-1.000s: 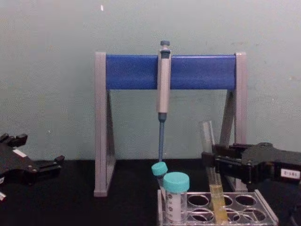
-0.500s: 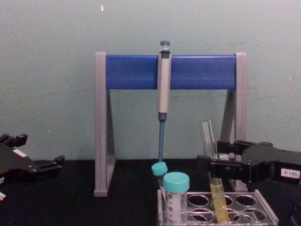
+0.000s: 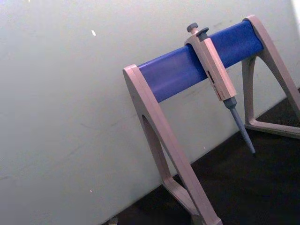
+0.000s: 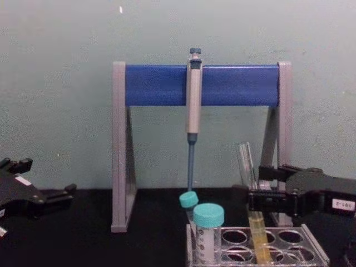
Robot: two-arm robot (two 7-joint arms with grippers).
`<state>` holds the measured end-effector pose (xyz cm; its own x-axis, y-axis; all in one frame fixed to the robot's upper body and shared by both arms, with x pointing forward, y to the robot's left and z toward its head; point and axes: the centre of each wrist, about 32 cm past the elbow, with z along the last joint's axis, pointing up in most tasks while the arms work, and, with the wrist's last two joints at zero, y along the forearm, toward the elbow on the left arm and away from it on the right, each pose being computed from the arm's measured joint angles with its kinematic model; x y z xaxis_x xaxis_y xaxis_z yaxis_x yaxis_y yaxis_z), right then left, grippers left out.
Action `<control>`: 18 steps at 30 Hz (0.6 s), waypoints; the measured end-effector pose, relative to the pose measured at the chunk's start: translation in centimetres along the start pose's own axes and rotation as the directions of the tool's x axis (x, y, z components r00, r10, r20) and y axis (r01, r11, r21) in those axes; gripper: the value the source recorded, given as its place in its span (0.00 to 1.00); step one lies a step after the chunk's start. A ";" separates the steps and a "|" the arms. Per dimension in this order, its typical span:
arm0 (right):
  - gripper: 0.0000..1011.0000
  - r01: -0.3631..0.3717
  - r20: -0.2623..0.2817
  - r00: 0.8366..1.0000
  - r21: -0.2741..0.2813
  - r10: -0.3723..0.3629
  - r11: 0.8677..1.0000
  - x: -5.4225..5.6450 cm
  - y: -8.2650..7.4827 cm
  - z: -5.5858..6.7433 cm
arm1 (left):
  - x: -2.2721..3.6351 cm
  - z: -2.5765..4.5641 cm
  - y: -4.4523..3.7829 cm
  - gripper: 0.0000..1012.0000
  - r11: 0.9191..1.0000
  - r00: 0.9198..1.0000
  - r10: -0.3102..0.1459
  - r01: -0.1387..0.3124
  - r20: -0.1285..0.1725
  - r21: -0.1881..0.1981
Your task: Pick up the test tube from the test tube rack, shake it, then place it back into the test tube rack.
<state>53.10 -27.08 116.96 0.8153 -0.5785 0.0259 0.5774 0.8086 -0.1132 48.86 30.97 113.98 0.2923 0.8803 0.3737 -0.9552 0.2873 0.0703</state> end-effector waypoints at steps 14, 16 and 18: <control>0.99 0.035 0.022 0.999 0.180 -0.039 0.983 -0.6 -1.5 1.2 | 0.00 0.00 0.00 0.99 1.000 1.000 0.000 0.000 0.000 0.000; 0.99 0.066 0.017 0.997 0.209 -0.071 0.976 -0.8 -1.7 1.4 | 0.00 0.00 0.00 0.99 1.000 1.000 0.000 0.000 0.000 0.000; 0.99 0.136 0.007 0.990 0.246 -0.142 0.960 -1.3 -2.0 1.7 | 0.00 0.00 0.00 0.99 1.000 1.000 0.000 0.000 0.000 0.000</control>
<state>50.98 -27.81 118.87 0.7254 -0.6866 0.0488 0.6758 0.7238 0.1394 48.86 30.97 113.98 0.2924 0.8802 0.3738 -0.9552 0.2874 0.0703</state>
